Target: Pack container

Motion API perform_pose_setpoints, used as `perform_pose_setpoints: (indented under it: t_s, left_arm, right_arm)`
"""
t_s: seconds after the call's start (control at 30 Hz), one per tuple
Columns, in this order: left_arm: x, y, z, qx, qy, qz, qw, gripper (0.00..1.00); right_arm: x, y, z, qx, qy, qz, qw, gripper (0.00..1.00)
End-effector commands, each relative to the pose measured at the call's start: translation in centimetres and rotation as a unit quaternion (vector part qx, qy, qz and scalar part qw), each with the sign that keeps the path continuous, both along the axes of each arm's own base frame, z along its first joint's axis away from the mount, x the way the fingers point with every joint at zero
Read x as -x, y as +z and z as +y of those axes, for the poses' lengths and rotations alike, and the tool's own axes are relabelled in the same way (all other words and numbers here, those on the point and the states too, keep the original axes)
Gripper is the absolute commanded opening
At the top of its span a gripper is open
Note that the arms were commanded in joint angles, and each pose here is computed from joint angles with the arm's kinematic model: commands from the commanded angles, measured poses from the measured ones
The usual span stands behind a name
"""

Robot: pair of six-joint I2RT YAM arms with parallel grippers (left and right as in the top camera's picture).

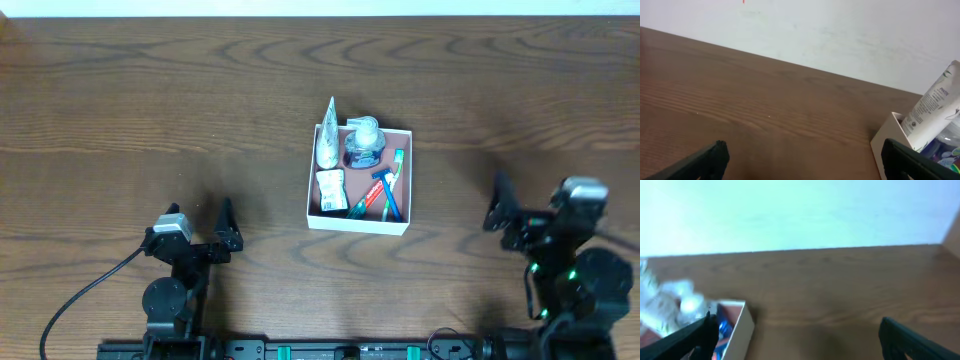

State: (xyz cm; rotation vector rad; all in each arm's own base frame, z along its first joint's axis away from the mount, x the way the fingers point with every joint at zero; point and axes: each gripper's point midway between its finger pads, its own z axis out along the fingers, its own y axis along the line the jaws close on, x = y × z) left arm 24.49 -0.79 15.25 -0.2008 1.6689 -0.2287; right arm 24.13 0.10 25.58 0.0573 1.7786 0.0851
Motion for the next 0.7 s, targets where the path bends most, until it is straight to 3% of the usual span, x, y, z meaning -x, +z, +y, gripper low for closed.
perform_pose_setpoints:
  t_s: [0.0, 0.33, 0.67]
  left_arm:
    - [0.1, -1.5, 0.0, -0.009, -0.002, 0.024, 1.000, 0.98]
    - [0.1, -1.5, 0.0, -0.009, -0.002, 0.024, 1.000, 0.98]
    - [0.1, -1.5, 0.0, -0.009, -0.002, 0.024, 1.000, 0.98]
  right_arm:
    - [0.7, -1.5, 1.7, 0.055, 0.057, -0.021, 0.997, 0.99]
    - [1.1, -5.4, 1.6, 0.065, 0.053, -0.078, 0.993, 0.99]
    - [-0.2, -8.3, 1.5, 0.066, 0.052, -0.086, 0.993, 0.99]
